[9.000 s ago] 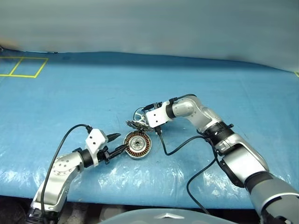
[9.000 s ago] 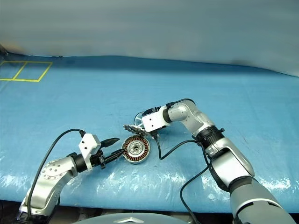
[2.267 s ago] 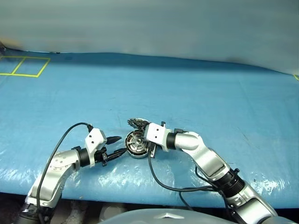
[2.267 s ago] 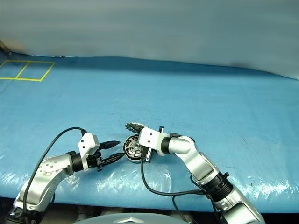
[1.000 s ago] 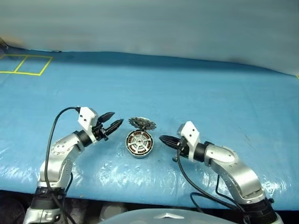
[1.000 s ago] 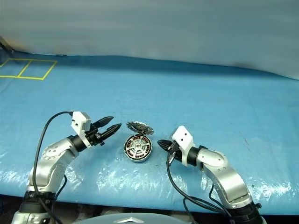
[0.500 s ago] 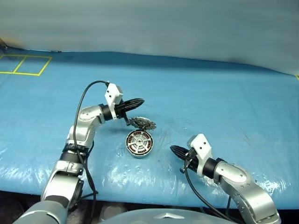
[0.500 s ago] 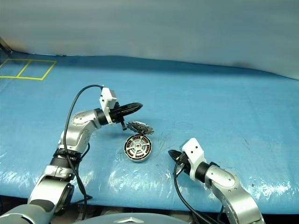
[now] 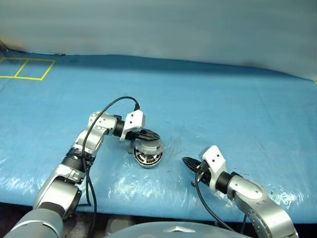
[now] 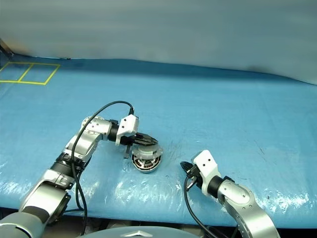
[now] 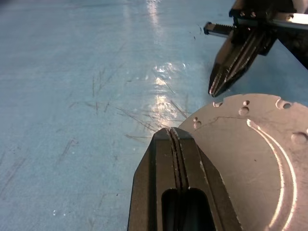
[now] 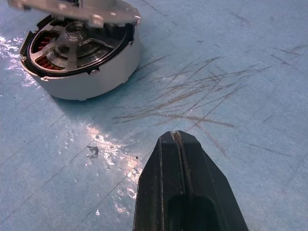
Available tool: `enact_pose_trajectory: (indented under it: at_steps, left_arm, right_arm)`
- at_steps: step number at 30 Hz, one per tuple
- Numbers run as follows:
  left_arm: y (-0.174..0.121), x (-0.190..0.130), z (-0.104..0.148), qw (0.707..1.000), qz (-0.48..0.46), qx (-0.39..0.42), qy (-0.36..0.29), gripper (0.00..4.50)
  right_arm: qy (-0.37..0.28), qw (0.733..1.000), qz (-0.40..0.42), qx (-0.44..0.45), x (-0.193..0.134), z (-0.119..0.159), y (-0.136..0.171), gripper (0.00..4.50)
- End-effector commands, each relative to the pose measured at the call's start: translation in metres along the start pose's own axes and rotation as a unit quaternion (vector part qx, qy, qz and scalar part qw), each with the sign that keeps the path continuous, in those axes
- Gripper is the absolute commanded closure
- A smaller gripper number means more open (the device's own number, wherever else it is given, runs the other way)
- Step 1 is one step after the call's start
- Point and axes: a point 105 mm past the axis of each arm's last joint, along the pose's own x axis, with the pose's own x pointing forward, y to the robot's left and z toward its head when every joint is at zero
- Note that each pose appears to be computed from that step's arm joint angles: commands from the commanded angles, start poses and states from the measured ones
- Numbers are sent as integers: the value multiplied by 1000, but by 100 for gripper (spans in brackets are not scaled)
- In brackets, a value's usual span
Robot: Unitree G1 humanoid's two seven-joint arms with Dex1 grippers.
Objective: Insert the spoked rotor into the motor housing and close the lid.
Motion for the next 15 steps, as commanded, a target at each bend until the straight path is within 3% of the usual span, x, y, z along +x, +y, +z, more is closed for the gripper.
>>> enact_pose_trajectory:
  at_steps: [1,10,15]
  left_arm:
    - [-16,10,-8,998,-37,34,31,448]
    - [-39,22,-25,996,-65,48,49,448]
    - [-24,9,6,999,4,18,-38,448]
  right_arm:
    - [-25,999,-10,-18,-4,14,-5,450]
    - [-18,999,-17,-36,-1,15,-12,450]
    - [-65,997,-33,-40,2,36,-17,450]
